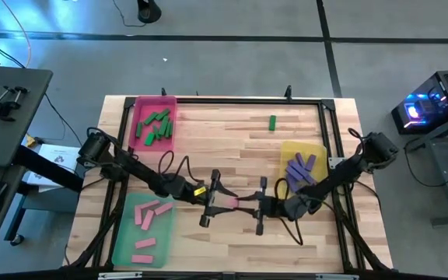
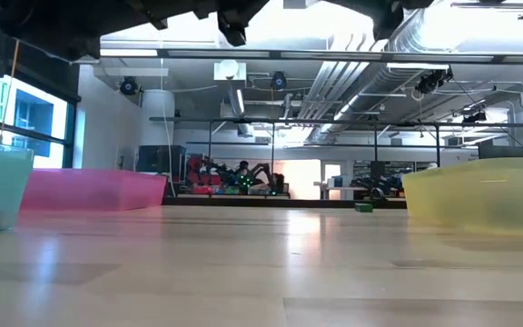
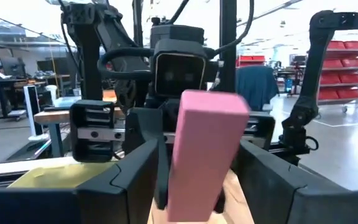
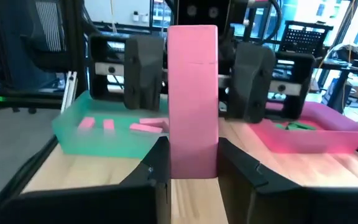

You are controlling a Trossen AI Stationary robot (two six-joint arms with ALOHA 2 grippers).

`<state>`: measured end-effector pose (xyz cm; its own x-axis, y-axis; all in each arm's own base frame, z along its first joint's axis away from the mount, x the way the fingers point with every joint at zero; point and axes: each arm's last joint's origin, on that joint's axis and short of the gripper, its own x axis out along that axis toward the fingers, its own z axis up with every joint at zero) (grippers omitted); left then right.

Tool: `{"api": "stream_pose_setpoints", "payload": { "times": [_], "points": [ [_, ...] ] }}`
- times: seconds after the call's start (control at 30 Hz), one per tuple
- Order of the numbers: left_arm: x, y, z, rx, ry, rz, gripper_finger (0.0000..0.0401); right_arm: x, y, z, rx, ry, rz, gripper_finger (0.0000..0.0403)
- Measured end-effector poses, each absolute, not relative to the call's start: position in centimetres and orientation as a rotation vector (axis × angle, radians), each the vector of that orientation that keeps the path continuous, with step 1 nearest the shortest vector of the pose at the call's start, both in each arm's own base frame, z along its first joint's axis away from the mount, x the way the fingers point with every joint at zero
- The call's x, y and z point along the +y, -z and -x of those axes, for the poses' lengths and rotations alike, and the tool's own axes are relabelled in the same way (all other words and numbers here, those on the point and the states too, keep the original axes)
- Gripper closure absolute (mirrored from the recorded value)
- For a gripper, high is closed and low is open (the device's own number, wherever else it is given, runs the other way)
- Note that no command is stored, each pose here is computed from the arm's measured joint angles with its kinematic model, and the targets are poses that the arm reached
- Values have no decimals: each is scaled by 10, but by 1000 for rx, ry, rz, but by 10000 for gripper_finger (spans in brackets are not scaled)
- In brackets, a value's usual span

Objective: Sort blocks
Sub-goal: Put the pink block into the green bin

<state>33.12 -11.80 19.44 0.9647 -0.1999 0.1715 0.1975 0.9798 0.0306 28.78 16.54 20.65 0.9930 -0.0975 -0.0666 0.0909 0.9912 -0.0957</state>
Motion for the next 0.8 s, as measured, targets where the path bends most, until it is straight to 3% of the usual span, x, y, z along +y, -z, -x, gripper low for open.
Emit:
{"api": "stream_pose_setpoints", "payload": {
  "times": [0.27, 0.47, 0.6, 0.8],
  "points": [
    [-119, -198, -334, -179, 197, -19, 209, 171, -206, -286, 67, 93, 75, 339],
    [-120, -196, -333, -163, 202, -25, 263, 170, -206, -286, 69, 94, 57, 336],
    [-124, -193, -332, -135, 196, -63, 326, 170, -203, -287, 91, 93, 34, 294],
    [-140, -198, -319, -26, 38, -171, 326, 169, -193, -285, 186, 94, -7, 242]
  ]
}}
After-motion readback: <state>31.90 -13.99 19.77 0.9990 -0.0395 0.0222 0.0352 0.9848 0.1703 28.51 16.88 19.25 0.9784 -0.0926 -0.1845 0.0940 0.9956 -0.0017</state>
